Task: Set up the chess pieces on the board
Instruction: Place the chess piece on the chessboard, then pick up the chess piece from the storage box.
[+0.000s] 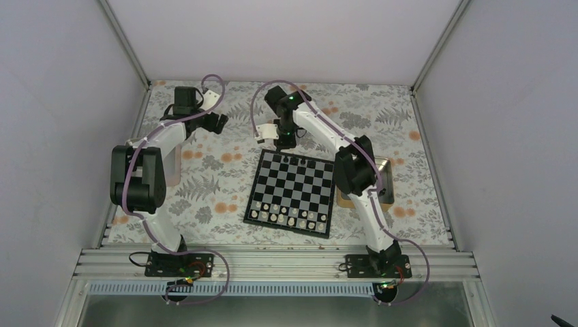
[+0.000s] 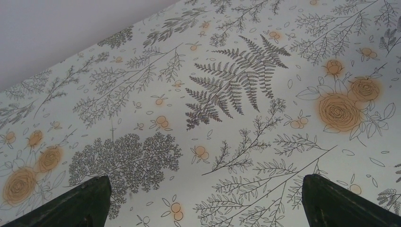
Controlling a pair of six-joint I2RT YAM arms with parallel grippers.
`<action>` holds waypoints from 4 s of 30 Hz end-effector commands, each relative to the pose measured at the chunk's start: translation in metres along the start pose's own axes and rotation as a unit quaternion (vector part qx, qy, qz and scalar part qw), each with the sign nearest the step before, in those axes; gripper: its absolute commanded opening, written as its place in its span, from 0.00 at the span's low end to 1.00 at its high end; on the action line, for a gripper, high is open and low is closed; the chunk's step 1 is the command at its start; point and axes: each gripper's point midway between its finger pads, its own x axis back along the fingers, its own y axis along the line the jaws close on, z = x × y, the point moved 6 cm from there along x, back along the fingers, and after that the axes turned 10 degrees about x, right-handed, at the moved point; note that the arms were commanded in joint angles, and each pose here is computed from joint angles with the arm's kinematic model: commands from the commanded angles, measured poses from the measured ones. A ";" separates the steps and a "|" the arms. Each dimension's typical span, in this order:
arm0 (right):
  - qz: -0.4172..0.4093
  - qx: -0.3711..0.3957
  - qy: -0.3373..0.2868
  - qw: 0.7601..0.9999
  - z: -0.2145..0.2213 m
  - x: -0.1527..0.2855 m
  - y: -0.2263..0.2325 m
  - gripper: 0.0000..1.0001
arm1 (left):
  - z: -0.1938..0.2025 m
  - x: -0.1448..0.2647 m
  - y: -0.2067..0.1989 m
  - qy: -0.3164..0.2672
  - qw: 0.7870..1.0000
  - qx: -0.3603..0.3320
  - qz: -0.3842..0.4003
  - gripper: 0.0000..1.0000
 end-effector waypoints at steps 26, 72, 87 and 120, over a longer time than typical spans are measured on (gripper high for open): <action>-0.062 0.009 -0.007 0.998 -0.005 -0.041 0.014 0.07 | -0.004 0.007 -0.003 -0.021 1.000 0.001 0.016 1.00; -0.007 -0.240 -0.002 0.971 0.196 0.099 0.127 0.28 | -0.022 0.003 -0.009 -0.008 1.000 -0.005 0.010 1.00; 0.005 -0.335 0.062 0.940 0.278 0.070 0.191 0.28 | -0.019 -0.023 -0.020 0.021 1.000 -0.022 -0.004 1.00; -0.001 -0.268 -0.007 0.963 0.236 0.005 0.108 0.33 | -0.021 -0.027 -0.034 0.022 0.999 -0.043 -0.017 1.00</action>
